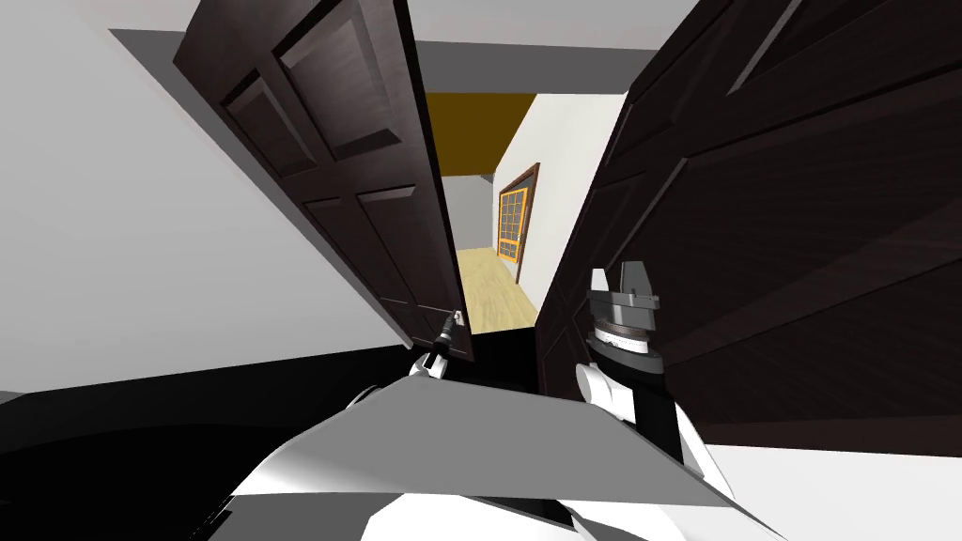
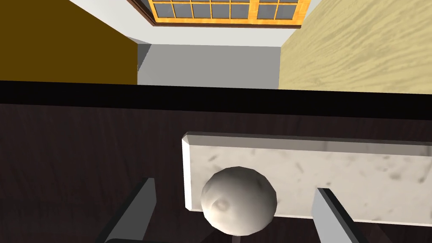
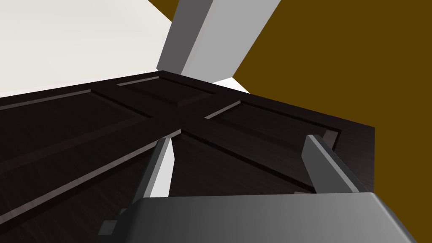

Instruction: Pull the door open

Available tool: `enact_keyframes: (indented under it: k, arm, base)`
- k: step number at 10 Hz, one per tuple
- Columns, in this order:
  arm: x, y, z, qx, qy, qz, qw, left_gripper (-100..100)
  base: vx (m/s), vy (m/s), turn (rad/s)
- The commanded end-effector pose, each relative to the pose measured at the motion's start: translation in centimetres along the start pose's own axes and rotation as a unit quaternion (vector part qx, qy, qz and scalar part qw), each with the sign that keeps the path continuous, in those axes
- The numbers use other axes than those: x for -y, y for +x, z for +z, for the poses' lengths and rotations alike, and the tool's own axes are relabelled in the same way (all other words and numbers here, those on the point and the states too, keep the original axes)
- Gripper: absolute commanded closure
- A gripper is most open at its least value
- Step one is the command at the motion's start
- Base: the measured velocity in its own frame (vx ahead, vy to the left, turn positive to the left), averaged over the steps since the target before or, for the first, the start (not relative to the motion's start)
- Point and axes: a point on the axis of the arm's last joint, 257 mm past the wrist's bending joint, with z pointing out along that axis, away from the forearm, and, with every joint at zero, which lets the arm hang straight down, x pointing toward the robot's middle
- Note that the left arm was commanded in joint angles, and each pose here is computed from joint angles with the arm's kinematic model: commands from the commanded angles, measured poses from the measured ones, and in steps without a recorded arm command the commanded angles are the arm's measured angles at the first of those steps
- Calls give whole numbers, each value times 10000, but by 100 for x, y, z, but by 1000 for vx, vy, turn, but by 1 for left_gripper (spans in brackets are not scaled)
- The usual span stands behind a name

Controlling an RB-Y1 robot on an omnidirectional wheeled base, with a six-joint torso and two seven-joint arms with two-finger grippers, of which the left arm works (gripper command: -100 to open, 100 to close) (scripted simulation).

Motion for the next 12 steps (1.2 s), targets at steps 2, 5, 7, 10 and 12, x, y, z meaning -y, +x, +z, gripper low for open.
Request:
enact_keyframes:
  k: [2, 5, 7, 10, 12]
  arm:
    - [-3, -5, 0, 7, -5, 4, 10000, 100]
    - [-3, -5, 0, 7, -5, 4, 10000, 100]
    - [-22, -109, -53, 31, -23, 6, 10000, 100]
    - [-32, -357, -173, 84, -21, 4, 10000, 100]
    - [-32, -415, -201, 95, -21, 4, 10000, 100]
  base:
    - [-18, 0, -11]
    - [-6, 2, -2]
    - [-58, 18, -107]
    - [-197, 54, -246]
    - [-107, 1, -102]
